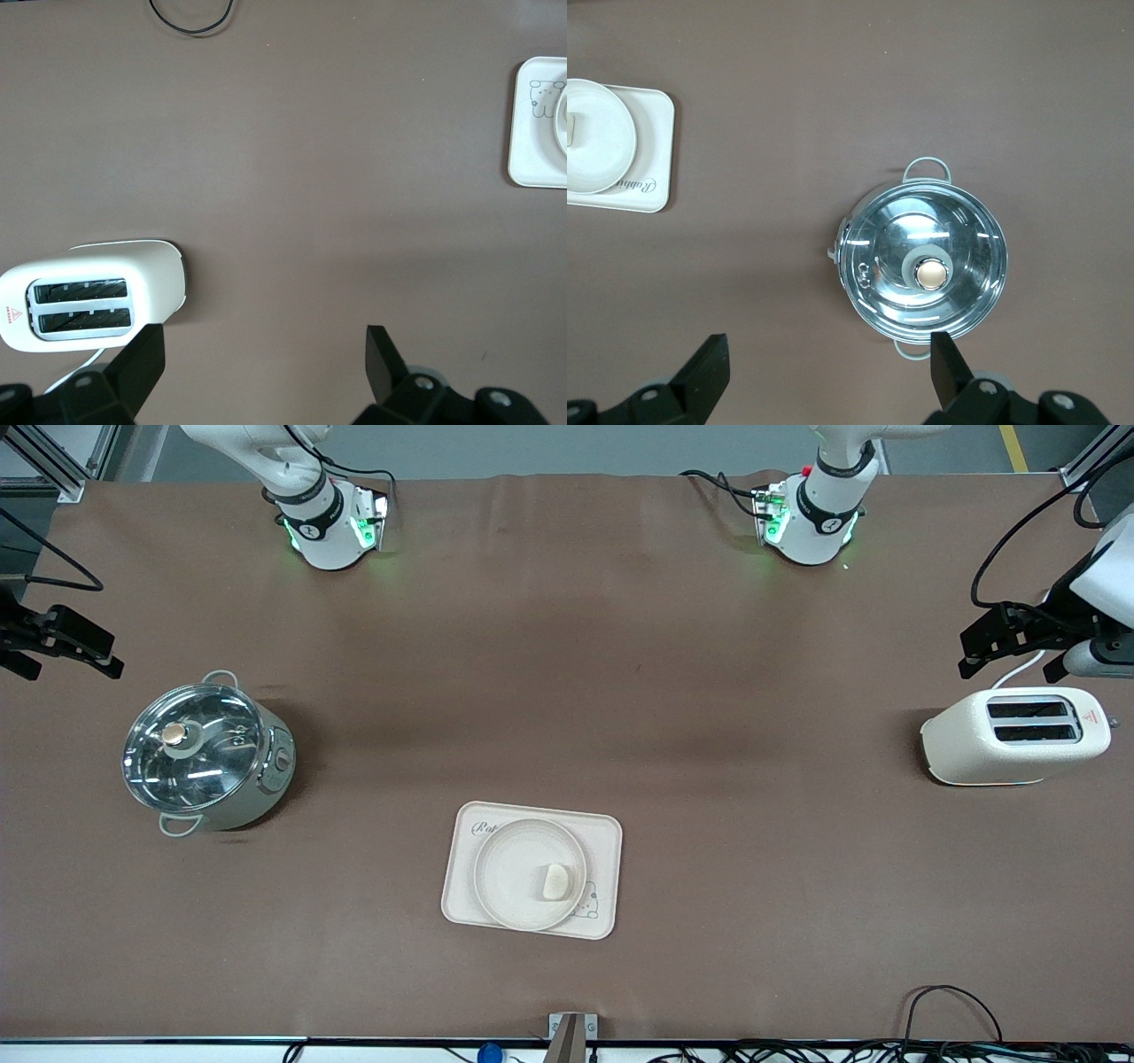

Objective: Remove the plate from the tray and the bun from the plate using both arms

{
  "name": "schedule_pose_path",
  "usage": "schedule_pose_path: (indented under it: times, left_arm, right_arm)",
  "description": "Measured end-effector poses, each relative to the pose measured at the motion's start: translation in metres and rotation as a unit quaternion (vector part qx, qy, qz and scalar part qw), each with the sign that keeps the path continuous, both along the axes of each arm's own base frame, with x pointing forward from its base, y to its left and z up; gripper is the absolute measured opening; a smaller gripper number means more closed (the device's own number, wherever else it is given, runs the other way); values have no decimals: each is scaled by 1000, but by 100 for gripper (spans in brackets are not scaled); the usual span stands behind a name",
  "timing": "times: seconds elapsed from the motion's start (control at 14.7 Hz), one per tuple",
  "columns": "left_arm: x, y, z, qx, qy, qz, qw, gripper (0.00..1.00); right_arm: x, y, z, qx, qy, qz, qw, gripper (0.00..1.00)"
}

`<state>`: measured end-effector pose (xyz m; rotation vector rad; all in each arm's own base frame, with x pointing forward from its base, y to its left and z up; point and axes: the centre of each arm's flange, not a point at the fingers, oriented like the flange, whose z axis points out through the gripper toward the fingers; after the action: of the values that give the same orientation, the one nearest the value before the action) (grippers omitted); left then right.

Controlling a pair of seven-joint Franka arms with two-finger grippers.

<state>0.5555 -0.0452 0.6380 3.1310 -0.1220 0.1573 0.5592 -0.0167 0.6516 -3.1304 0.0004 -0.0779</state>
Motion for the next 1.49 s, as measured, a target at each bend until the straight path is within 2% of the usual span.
schedule_pose_path:
  times: [0.48,0.75,0.95,1.15,1.36,1.49]
  left_arm:
    - [-1,0,-2,2,6,-12,1000,100]
    - [1,-4,-7,2,12,-18,1000,100]
    - [2,-3,-8,2,13,-17,1000,100]
    - [2,-2,-8,2,14,-16,1000,100]
    - [2,-2,-8,2,14,-16,1000,100]
    - [2,-2,-8,2,15,-16,1000,100]
  right_arm:
    - [0,5,0,3,0,4,1000,100]
    - [9,64,-20,24,11,31,999,100]
    - [38,113,-69,40,6,28,999,100]
    - [70,161,-132,72,3,5,997,100]
    - [93,208,-206,81,-1,-1,997,100]
    - [104,233,-266,104,12,-18,994,100]
